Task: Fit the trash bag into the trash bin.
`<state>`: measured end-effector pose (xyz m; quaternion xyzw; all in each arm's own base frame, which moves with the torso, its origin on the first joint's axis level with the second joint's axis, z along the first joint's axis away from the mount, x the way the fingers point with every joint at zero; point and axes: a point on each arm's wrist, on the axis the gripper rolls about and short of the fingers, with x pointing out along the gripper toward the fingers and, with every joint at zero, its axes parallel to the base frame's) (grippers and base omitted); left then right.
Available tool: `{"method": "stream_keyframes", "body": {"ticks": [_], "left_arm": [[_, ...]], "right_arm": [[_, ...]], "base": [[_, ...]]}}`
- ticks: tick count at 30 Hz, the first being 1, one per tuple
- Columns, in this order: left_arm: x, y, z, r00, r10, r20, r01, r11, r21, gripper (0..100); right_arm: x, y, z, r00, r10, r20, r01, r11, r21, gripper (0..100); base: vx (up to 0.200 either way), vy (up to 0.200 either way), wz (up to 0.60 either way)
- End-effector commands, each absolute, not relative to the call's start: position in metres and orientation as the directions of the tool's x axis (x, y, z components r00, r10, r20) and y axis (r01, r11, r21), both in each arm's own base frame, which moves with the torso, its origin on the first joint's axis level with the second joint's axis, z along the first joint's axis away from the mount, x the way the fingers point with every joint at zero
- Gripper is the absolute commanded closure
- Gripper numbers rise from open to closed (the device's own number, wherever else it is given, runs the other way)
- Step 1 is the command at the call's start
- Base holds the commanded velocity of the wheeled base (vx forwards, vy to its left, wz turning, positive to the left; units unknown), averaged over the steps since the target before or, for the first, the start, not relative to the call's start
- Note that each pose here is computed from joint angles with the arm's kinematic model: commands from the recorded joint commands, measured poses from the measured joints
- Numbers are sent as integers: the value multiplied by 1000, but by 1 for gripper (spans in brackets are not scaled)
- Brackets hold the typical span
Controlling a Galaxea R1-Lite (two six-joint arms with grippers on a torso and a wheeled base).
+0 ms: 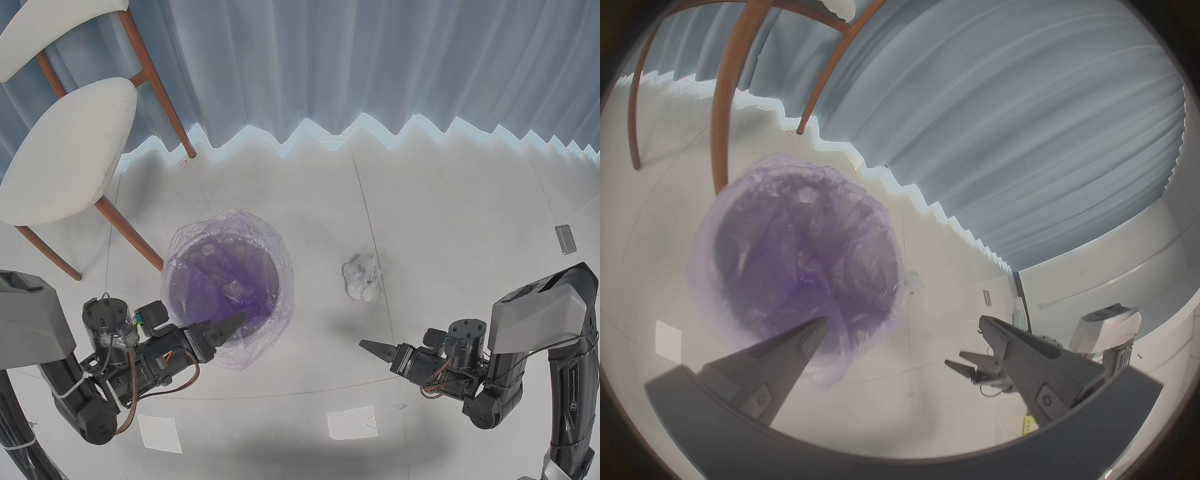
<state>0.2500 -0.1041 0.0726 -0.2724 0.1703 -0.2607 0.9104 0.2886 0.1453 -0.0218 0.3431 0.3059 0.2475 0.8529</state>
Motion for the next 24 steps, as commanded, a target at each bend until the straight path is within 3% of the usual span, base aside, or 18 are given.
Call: {"method": "stream_keyframes", "body": {"ticks": [1,11,19,24], "left_arm": [[212,-86,74,803,-548,-234,333,739,-586,0],[205,-53,44,817,-414,-401,145,822,-551,0],[212,-53,12,722,-467,-511,268,869,-415,0],[239,-56,-16,722,-426,-545,269,899,-347,0]], "right_arm": [[290,145,-26,693,630,-351,-217,645,732,0],[292,147,-28,694,630,-348,-219,646,731,0],[293,146,-28,696,629,-347,-219,646,732,0],[294,147,-29,696,629,-347,-219,646,732,0]], "base": [[0,0,0],[0,0,0],[0,0,0],[0,0,0]]}}
